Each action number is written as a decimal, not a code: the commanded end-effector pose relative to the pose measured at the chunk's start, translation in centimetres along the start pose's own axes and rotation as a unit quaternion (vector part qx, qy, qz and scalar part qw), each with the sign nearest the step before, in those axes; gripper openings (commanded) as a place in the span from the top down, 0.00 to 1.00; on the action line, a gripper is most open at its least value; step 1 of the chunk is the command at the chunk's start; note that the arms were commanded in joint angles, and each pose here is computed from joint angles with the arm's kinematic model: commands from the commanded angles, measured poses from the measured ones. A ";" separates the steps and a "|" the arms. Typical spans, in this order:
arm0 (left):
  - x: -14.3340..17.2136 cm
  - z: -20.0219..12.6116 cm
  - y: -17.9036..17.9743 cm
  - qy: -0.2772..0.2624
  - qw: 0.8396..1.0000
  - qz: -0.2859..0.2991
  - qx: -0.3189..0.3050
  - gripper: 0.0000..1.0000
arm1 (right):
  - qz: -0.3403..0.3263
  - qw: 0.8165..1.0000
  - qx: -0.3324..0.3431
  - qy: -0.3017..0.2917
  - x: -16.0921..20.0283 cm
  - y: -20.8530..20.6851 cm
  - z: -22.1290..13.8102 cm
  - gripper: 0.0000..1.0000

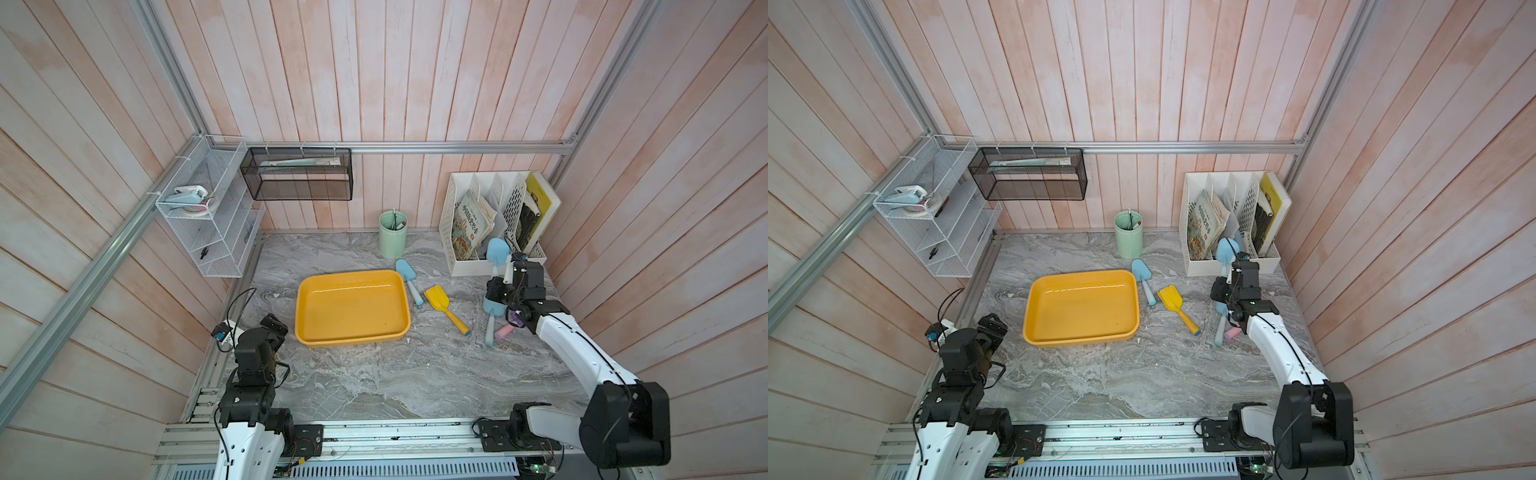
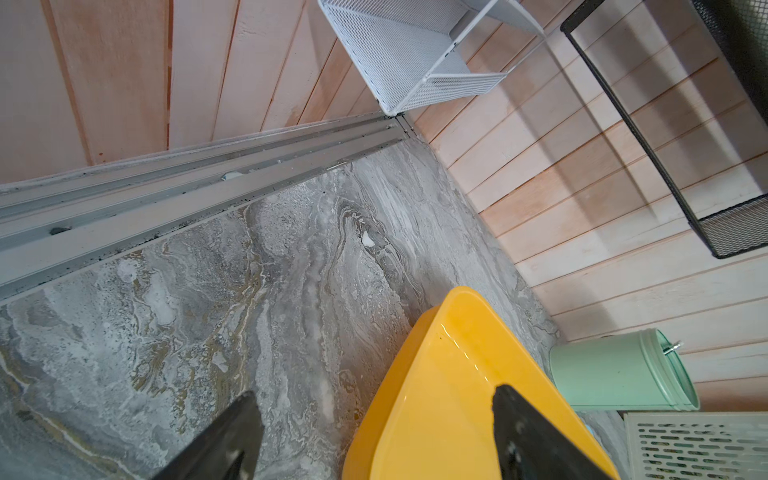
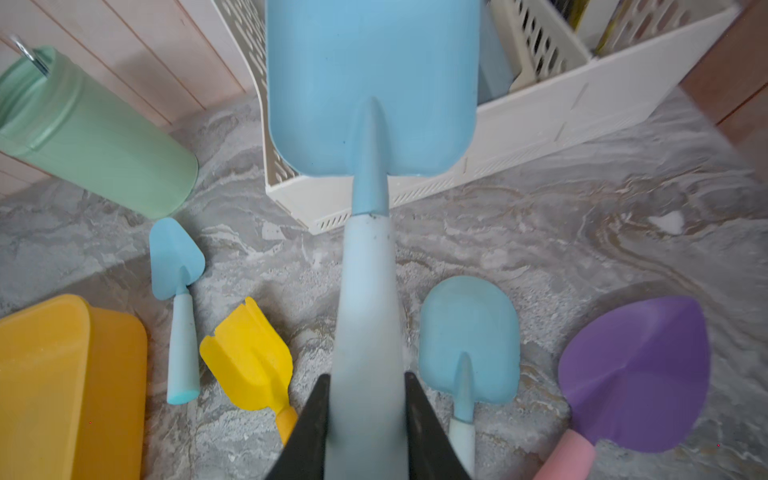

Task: Take the shovel out of the storage box
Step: Place the shovel at the center of the board.

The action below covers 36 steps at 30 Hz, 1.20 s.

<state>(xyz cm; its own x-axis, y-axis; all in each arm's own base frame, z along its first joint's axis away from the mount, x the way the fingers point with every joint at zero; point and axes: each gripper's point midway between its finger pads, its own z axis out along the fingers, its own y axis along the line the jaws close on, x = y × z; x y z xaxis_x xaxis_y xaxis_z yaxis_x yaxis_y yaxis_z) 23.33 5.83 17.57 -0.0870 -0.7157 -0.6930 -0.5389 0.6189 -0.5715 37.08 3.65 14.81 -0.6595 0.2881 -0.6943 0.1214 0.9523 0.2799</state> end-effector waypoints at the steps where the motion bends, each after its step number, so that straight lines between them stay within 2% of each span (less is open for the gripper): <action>1: -0.1 0.1 -0.2 -0.003 1.000 -0.005 0.007 0.10 | -0.012 0.998 -0.027 0.051 2.9 0.9 1.0 1.00; 4: 0.1 0.1 -0.2 -0.001 1.000 -0.005 0.006 0.10 | -0.021 0.997 -0.027 0.074 4.8 1.1 1.8 1.00; 8: 0.5 0.3 0.0 0.005 1.000 -0.009 0.006 0.10 | -0.081 0.990 -0.010 0.117 7.9 2.3 3.1 1.00; 12: 0.7 0.3 0.2 0.008 1.000 -0.007 0.002 0.10 | -0.078 0.984 0.020 0.156 10.2 1.1 4.6 1.00; 20: 0.3 0.0 0.5 0.000 1.000 -0.001 -0.004 0.10 | -0.075 0.985 0.049 0.150 10.4 0.0 5.4 1.00; 36: 0.4 0.1 0.5 0.001 1.000 0.000 -0.005 0.10 | -0.061 0.974 0.054 0.212 12.9 -0.2 6.7 1.00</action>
<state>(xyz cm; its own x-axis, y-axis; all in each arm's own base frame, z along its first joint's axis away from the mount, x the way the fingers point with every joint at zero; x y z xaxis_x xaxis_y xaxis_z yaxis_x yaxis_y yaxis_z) 23.36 5.71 17.31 -0.0827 -0.7261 -0.6826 -0.5350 0.6103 -0.5843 34.42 7.80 2.27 -0.8945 0.1130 -0.4325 0.0659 0.9903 0.1223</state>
